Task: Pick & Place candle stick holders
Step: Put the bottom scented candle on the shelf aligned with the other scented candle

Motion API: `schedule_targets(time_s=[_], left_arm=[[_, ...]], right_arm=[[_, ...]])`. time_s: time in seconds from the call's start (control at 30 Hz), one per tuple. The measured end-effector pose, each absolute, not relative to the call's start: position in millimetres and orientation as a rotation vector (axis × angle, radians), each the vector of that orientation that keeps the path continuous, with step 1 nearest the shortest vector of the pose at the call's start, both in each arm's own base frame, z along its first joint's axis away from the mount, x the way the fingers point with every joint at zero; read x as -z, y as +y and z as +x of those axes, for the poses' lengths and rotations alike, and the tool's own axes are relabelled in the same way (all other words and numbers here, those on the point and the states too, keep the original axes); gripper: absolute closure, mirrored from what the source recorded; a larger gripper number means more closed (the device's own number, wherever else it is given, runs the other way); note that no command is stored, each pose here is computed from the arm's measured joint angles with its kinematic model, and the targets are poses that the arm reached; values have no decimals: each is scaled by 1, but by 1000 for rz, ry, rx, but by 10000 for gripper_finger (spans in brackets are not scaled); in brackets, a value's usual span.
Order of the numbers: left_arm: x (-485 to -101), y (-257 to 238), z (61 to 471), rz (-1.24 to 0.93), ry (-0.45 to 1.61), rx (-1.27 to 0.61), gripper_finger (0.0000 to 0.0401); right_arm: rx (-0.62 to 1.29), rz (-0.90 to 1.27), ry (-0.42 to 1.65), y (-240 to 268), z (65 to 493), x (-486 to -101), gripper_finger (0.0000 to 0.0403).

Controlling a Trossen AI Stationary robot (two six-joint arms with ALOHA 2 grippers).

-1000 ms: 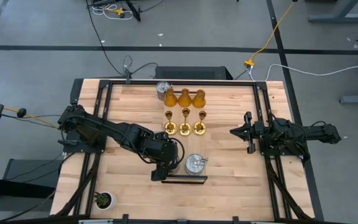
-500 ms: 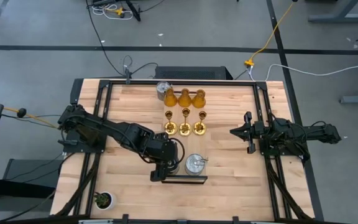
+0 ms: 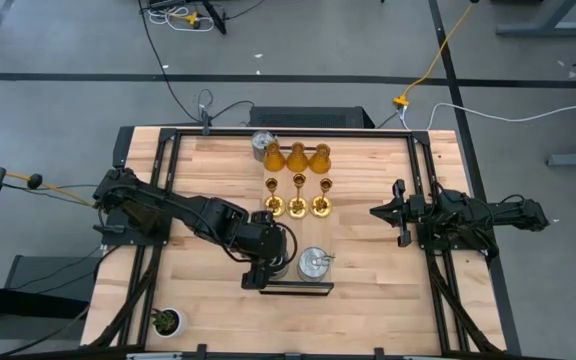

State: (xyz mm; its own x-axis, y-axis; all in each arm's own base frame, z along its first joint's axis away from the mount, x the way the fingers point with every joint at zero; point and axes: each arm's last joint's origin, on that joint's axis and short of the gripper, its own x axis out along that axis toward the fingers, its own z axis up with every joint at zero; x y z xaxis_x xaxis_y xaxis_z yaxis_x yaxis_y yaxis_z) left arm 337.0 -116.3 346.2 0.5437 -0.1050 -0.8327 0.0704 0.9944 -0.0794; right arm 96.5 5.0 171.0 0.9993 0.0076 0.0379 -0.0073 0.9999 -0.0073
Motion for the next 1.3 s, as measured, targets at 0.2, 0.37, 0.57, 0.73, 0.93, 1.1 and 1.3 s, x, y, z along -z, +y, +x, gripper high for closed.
schedule_targets(time_s=[0.2, 0.37, 0.57, 0.73, 0.93, 1.1, 1.3], left_arm=[[-346, -117, 337, -13, 989, 118, 1], [-346, -116, 337, -7, 989, 120, 1], [-350, -116, 334, -9, 983, 144, 1], [-351, -116, 334, -10, 982, 148, 1], [-354, -115, 333, -9, 984, 148, 1], [-377, -113, 332, -3, 920, 167, 1], [-391, -109, 325, -2, 934, 159, 2]], right_arm=[[-7, -7, -38, 5, 96, -171, 376], [-7, -7, -38, 5, 96, -171, 376], [-7, -7, -38, 5, 96, -171, 376], [-7, -7, -38, 5, 96, -171, 376], [-7, -7, -38, 5, 96, -171, 376], [-7, -7, -38, 5, 96, -171, 376], [-7, -7, -38, 5, 96, -171, 376]])
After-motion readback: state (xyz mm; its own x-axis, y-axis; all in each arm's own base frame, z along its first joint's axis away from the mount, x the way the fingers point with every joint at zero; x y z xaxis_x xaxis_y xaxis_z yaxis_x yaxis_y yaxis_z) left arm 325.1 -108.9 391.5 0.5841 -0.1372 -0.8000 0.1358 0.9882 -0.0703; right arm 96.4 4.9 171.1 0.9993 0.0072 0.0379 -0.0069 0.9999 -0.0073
